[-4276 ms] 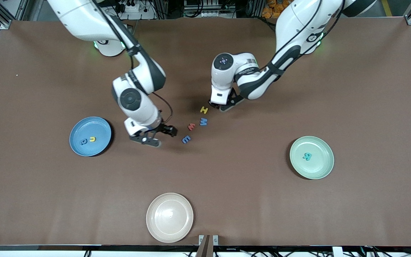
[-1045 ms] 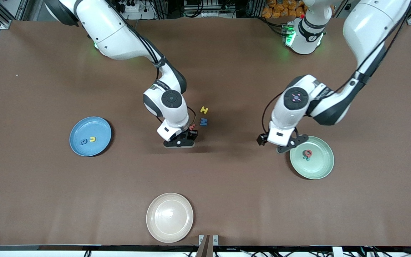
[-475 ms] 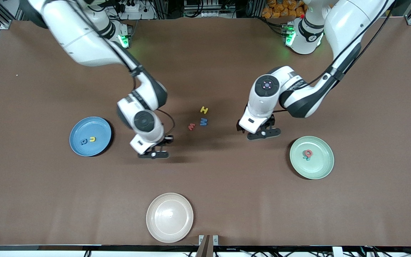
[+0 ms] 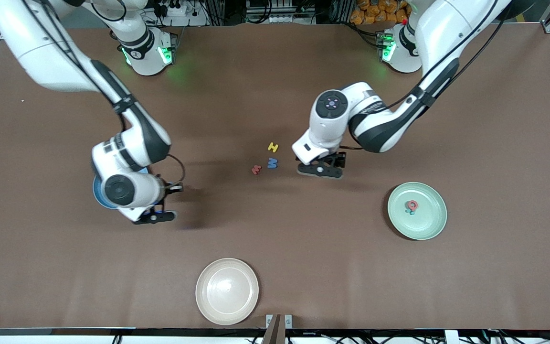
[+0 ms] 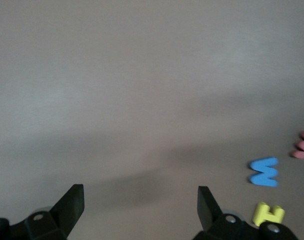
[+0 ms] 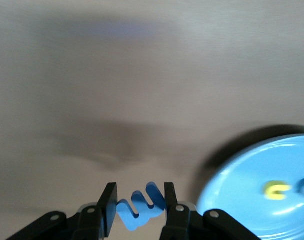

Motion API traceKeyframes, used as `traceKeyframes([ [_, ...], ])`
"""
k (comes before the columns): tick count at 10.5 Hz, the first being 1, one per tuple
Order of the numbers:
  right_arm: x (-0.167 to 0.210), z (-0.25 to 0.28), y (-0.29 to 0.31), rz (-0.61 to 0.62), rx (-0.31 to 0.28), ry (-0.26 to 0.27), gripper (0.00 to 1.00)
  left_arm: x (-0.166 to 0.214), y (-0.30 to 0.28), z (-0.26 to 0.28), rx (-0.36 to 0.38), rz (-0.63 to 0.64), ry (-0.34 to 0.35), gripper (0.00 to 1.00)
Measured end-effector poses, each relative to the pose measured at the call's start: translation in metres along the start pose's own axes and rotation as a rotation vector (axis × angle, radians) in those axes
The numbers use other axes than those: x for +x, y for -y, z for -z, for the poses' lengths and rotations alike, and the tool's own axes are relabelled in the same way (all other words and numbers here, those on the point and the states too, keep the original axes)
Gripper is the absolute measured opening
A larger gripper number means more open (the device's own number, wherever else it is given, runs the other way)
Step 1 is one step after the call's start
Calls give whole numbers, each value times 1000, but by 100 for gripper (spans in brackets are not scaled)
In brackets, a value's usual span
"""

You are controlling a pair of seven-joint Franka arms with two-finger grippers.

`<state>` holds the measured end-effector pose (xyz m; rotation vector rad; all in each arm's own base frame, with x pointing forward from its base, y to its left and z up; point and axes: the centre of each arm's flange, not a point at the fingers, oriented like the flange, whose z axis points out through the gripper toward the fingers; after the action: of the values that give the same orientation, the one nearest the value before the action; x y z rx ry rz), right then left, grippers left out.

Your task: Sort upper and lower case letters into plates

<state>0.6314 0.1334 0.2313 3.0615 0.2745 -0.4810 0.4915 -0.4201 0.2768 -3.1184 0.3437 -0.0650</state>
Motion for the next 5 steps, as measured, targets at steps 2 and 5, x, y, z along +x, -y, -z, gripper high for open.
traceKeyframes([
  [2, -2, -3, -51, 52, 20, 7, 43, 3, -21, -2, -25, -17, -1, 96],
  [5, -5, -8, -69, 218, -15, 17, 43, 7, -33, -14, -8, -25, -6, 89],
])
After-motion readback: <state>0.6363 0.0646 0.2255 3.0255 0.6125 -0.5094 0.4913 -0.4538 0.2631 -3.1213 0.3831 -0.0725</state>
